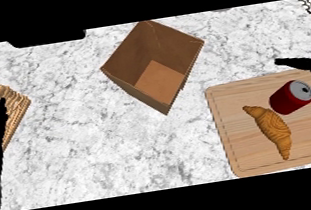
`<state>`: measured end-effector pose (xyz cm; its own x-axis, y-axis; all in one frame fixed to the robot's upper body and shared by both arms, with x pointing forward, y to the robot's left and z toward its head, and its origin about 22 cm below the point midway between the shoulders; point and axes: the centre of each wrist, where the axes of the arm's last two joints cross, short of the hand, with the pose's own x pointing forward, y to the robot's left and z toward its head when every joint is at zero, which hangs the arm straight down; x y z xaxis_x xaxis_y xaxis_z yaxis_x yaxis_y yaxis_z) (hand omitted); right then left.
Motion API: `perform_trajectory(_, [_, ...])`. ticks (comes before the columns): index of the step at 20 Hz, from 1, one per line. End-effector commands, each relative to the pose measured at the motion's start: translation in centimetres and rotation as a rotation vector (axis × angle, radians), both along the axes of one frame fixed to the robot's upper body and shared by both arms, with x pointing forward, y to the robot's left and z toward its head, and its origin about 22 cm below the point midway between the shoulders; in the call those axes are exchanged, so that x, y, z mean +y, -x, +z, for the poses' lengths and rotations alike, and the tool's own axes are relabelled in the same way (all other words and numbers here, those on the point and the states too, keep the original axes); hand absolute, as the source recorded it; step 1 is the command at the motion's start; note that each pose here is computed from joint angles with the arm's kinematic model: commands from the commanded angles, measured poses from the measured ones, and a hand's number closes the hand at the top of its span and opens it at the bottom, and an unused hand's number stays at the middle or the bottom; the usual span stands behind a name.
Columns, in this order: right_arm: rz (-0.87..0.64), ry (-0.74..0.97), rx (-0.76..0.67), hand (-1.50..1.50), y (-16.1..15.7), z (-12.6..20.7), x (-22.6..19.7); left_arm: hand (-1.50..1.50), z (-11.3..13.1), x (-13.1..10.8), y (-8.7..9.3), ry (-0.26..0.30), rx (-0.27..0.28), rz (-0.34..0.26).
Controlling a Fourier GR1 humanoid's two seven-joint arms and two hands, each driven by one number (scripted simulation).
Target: Pick the can from the cutting board and place it in the cardboard box
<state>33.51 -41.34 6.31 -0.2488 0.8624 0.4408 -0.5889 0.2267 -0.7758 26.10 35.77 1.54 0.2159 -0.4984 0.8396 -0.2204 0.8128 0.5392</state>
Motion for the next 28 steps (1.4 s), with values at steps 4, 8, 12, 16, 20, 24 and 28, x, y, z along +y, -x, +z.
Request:
perform_trajectory(4, [0.073, -0.07, 0.008, -1.5, -1.4, 2.6, 2.1, 0.0, -0.6, 0.5, -0.3, 0.008, -0.005, 0.003])
perform_trajectory(8, [0.086, -0.099, -0.017, -1.5, 2.3, -0.7, 2.7, 0.0, -0.2, 0.3, 0.4, 0.008, 0.014, 0.02])
perform_trajectory(12, [0.095, -0.034, 0.005, -1.5, 2.8, 3.3, 3.2, 0.0, -1.7, -0.6, 0.0, -0.009, 0.005, 0.012])
perform_trajectory(16, [0.046, 0.051, 0.035, -1.5, 0.3, 2.7, 3.8, 0.0, -0.5, -0.7, -0.2, -0.008, -0.005, 0.007])
perform_trajectory(20, [0.016, 0.074, 0.064, -1.5, 1.6, -1.2, 5.5, 0.0, 0.0, 2.8, 0.1, -0.006, -0.018, 0.007])
perform_trajectory(24, [-0.015, 0.057, 0.039, 1.5, 1.4, -1.7, 5.2, 0.0, 0.1, -1.5, 0.3, -0.008, -0.015, 0.003])
perform_trajectory(28, [-0.006, 0.075, -0.164, 1.5, 1.2, -2.8, 6.0, 0.0, -0.8, 0.2, 0.0, -0.006, -0.002, 0.006])
